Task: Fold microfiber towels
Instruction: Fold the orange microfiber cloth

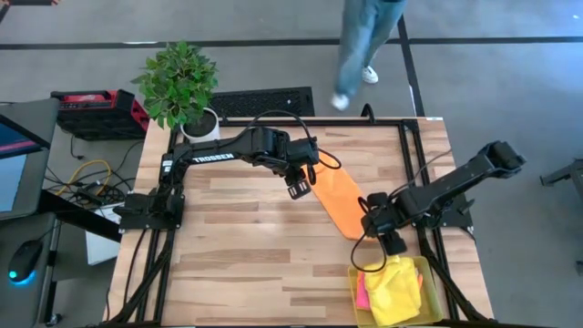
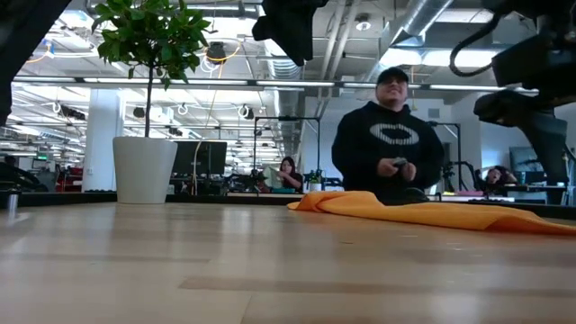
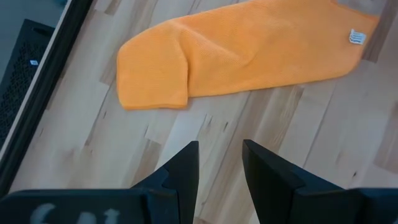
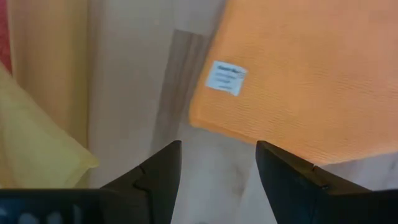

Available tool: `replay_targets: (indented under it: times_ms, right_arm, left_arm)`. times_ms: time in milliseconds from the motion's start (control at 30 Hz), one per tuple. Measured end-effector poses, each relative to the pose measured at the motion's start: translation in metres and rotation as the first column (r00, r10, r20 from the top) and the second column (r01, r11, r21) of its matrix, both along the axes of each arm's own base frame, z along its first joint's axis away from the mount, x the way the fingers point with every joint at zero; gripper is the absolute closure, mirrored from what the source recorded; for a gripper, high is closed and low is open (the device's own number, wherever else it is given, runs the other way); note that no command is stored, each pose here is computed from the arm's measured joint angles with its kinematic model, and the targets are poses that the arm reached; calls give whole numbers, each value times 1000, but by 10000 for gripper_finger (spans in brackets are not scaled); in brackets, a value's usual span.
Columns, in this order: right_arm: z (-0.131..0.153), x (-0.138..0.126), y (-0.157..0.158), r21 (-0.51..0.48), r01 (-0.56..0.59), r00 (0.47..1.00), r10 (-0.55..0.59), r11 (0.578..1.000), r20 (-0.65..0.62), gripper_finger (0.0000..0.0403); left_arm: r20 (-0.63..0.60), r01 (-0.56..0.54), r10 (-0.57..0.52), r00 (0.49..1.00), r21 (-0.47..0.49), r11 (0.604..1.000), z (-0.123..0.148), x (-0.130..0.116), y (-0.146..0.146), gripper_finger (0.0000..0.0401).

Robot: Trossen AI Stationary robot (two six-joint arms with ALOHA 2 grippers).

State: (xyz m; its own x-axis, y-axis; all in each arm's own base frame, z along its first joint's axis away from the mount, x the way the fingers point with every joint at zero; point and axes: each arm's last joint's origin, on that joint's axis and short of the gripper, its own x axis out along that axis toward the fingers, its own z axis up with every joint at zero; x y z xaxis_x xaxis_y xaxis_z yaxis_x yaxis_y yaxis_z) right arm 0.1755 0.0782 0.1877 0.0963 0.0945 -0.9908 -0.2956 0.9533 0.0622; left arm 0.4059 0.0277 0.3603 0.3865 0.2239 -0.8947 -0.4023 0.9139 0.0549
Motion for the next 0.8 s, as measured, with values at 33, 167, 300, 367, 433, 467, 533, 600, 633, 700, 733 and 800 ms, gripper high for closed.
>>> replay_targets:
  times_ms: [33,167,300,367,433,467,533,600,633,700,733,800]
  right_arm:
    - [-1,0,1,5,-14,1000,14,1000,-8,173]
    - [-12,5,7,31,-38,997,40,999,-61,173]
    - [-23,11,10,18,-31,994,32,999,-100,173]
    - [-28,15,11,20,-29,995,31,999,-96,173]
    - [-31,18,12,25,-30,996,32,999,-85,173]
    - [-32,20,13,27,-33,996,35,999,-77,173]
    - [-34,22,14,15,-36,997,37,999,-72,173]
    - [-38,23,13,-15,-35,996,34,999,-78,173]
    - [-40,23,13,-24,-35,996,33,999,-89,174]
    - [-45,24,13,-41,-36,994,31,999,-109,178]
    - [-47,25,14,-46,-36,992,30,998,-122,181]
    - [-52,26,14,-61,-37,989,28,997,-146,190]
  left_arm:
    - [2,-1,1,1000,-1,1000,0,0,0,285]
    - [10,-2,2,1000,0,1000,0,1,0,285]
    - [13,-2,2,1000,0,1000,0,1,0,285]
    - [13,-2,2,1000,0,1000,1,1,0,285]
    - [12,1,-1,1000,1,1000,1,1,0,285]
    - [12,5,-5,1000,3,1000,1,1,0,285]
    - [10,8,-8,1000,4,1000,1,1,0,285]
    - [10,9,-9,1000,5,1000,1,1,0,285]
    - [10,11,-11,1000,5,1000,1,1,0,285]
    - [9,15,-15,1000,7,1000,1,1,0,285]
    - [8,18,-18,1000,9,1000,1,1,0,285]
    - [7,23,-23,1000,11,1000,1,1,0,285]
